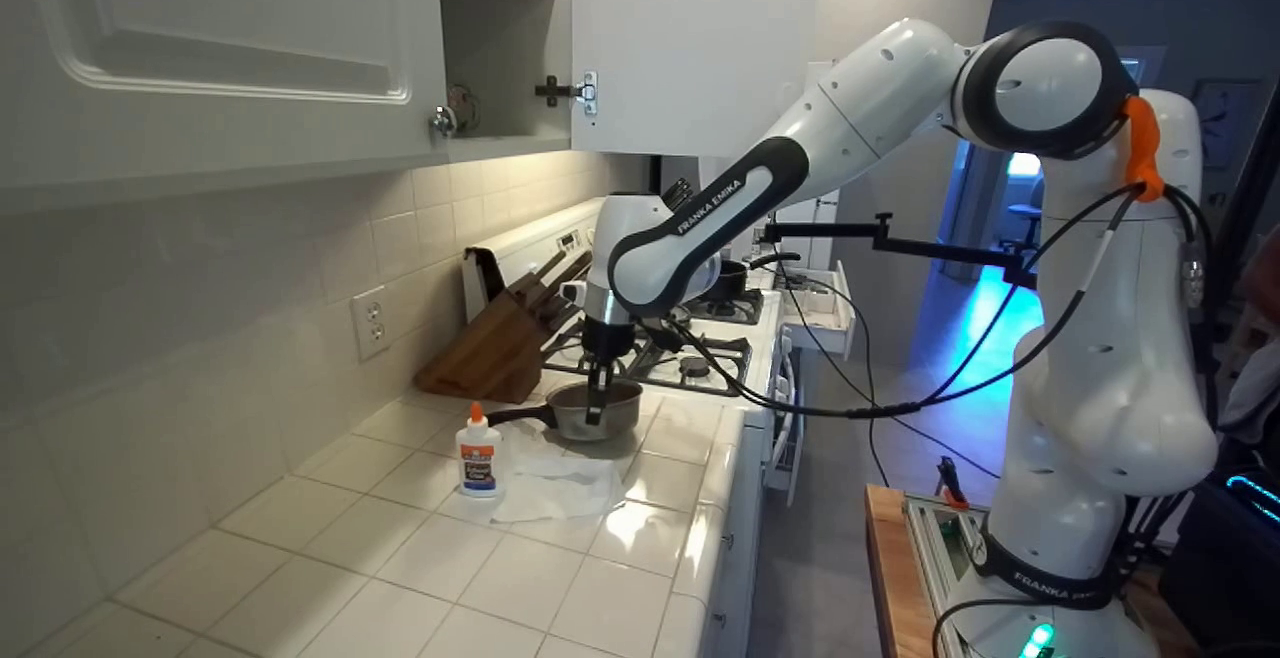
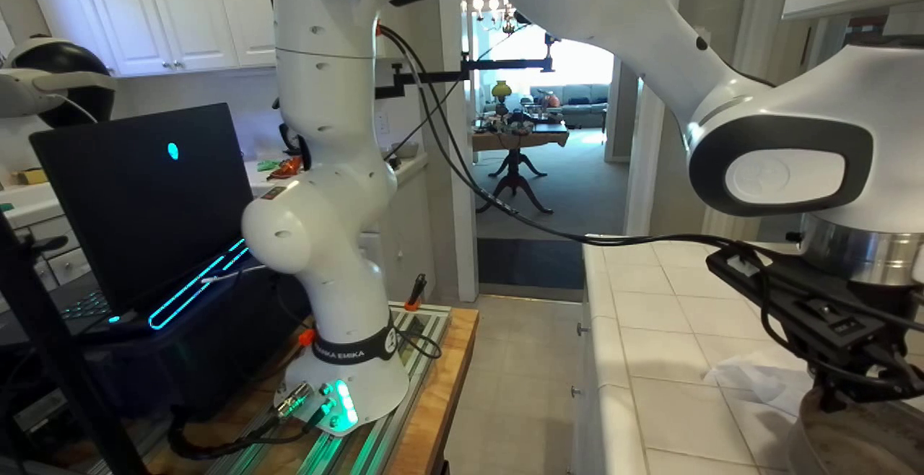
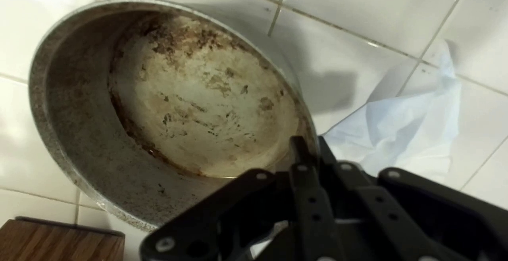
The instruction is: Take a pot out of the cabinet
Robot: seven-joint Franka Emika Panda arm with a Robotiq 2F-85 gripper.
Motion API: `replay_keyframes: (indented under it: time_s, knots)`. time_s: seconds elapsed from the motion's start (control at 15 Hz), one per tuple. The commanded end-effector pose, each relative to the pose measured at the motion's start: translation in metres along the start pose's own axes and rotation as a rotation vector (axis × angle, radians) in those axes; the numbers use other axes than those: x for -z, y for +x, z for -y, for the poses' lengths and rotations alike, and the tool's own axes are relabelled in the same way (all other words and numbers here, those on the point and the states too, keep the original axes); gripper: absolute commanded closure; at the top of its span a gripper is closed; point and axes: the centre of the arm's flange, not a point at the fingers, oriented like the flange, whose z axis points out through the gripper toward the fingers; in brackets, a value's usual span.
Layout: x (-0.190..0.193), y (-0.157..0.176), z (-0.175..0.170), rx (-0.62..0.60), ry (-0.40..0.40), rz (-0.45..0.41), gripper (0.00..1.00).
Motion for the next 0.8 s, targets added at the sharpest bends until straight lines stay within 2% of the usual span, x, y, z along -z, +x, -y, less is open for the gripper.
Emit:
replay_keyframes:
  time_s: [0.0, 0.73]
  knots:
    - [-0.018, 0.01, 0.0, -0.018, -0.018, 0.055, 0.98]
    - [-0.023, 0.021, -0.003, -0.082, -0.053, 0.099, 0.98]
